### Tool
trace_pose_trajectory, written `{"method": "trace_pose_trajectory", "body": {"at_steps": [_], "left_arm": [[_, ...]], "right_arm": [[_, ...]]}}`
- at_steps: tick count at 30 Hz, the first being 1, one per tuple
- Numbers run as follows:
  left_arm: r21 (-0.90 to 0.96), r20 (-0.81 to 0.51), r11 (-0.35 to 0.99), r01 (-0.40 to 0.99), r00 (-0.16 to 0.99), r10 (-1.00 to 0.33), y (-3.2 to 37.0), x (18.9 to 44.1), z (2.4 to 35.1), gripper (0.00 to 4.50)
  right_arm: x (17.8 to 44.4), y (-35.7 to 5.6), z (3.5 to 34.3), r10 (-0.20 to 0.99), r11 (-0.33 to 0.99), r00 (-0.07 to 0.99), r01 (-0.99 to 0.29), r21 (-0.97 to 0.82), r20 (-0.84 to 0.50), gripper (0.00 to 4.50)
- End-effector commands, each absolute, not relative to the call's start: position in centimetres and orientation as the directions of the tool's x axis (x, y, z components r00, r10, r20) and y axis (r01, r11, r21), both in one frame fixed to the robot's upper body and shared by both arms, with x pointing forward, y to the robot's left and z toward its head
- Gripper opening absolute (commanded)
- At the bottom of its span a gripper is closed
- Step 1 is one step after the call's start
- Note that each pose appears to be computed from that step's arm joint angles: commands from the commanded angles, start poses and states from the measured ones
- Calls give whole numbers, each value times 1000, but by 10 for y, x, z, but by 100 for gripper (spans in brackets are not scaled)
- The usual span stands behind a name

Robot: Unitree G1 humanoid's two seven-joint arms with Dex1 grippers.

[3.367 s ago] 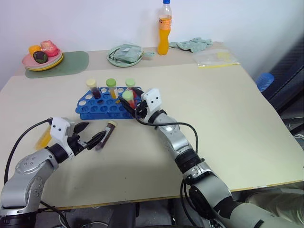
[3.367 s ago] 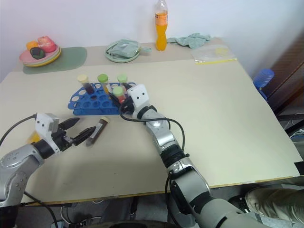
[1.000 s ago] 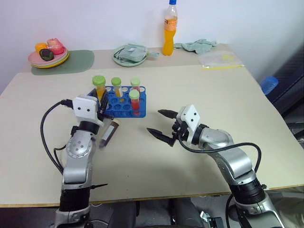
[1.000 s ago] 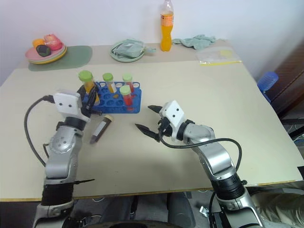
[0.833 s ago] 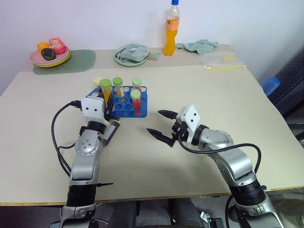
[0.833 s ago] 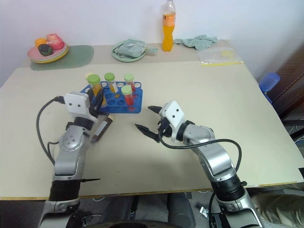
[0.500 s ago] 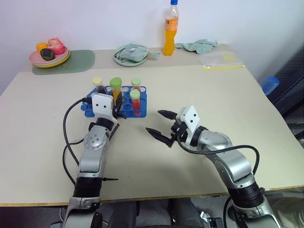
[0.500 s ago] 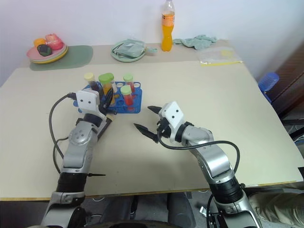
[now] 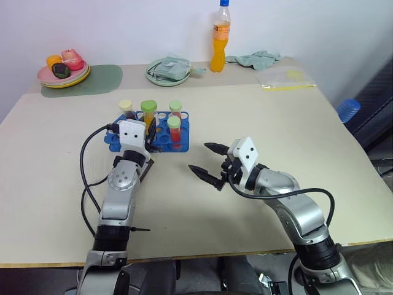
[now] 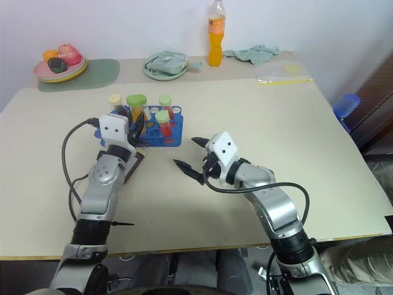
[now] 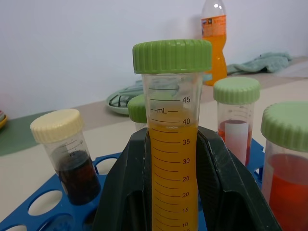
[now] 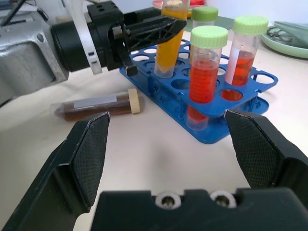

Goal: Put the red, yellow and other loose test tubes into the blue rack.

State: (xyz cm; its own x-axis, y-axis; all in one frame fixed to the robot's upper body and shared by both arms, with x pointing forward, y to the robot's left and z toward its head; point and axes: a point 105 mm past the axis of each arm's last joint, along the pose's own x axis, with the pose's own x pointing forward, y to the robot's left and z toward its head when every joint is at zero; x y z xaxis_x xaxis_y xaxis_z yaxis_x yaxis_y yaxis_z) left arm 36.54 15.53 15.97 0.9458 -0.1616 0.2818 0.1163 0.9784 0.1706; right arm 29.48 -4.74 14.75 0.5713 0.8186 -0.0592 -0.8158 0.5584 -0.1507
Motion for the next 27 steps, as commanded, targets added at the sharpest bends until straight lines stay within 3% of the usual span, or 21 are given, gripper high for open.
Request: {"method": "trace_pose_trajectory", "body": {"at_steps": [1, 18, 22, 25, 27], "left_arm": [[157, 284, 980, 122, 945, -163, 154, 363, 160, 75], [110, 273, 982, 153, 945, -178, 149, 371, 147, 75], [96, 287, 985, 146, 943, -168, 153, 367, 150, 260], [76, 341, 991, 109, 931, -129, 164, 362, 164, 424], [57, 386, 995, 85, 917, -101, 176, 356, 178, 448]], "right_arm": [[288, -43, 161, 835, 541, 551, -823, -171, -9, 424], [291, -44, 161, 825, 554, 564, -813, -179, -9, 424], [291, -44, 162, 823, 557, 567, -811, -179, -7, 424], [291, -45, 162, 823, 557, 568, -811, -180, -7, 424], [291, -45, 162, 823, 557, 567, -810, -182, -7, 424]]}}
